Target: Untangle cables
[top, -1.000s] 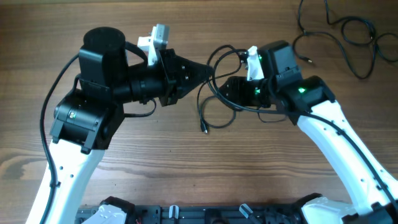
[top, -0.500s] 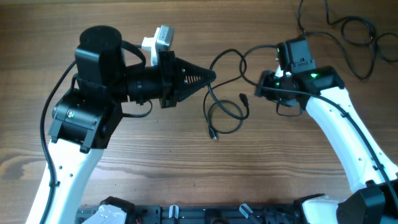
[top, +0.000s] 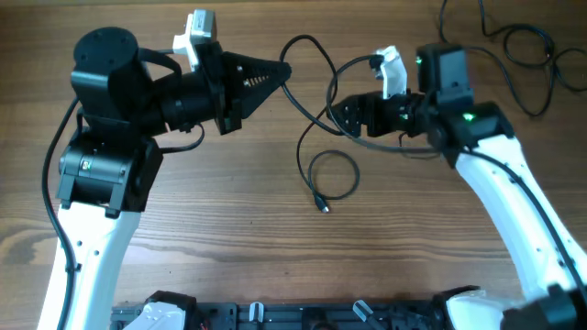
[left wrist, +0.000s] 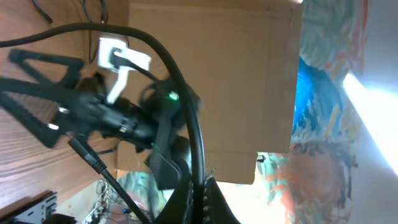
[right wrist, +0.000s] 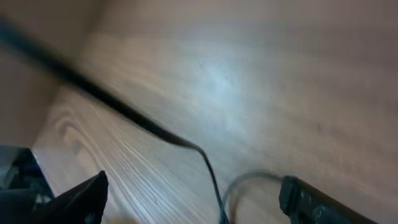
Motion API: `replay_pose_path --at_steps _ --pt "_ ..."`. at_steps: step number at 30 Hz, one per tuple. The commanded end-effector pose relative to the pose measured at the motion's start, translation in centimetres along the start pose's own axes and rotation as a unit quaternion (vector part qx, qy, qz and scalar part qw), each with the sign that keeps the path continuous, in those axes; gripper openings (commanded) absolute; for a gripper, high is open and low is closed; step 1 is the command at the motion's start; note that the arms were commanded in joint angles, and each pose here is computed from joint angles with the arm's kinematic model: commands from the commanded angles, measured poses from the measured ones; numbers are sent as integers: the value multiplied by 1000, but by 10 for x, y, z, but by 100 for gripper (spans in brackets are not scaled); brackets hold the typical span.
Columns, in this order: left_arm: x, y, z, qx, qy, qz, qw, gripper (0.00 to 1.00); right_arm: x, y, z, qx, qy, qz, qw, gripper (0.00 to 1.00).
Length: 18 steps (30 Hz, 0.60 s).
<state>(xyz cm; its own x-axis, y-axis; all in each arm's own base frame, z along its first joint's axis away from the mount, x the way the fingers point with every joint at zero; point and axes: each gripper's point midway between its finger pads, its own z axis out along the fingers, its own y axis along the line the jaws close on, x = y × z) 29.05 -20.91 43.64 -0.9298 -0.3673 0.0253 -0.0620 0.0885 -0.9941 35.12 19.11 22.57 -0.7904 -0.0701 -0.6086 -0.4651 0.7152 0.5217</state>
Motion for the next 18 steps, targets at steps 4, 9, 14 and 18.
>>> replay_pose_path --at_steps 4,9,14,18 --pt "5 -5 -1 5 14 -36 999 4 -22 44 -25 -72 -54 -65 994 85" --pt "19 -9 -2 10 56 -81 995 4 -33 36 -24 -48 -74 -58 994 59" --pt "30 -20 -5 25 89 -74 993 4 -30 25 -12 -40 -61 -49 996 65" --pt "29 -27 -6 37 84 -53 994 4 -29 24 -11 -39 -59 -45 996 46"
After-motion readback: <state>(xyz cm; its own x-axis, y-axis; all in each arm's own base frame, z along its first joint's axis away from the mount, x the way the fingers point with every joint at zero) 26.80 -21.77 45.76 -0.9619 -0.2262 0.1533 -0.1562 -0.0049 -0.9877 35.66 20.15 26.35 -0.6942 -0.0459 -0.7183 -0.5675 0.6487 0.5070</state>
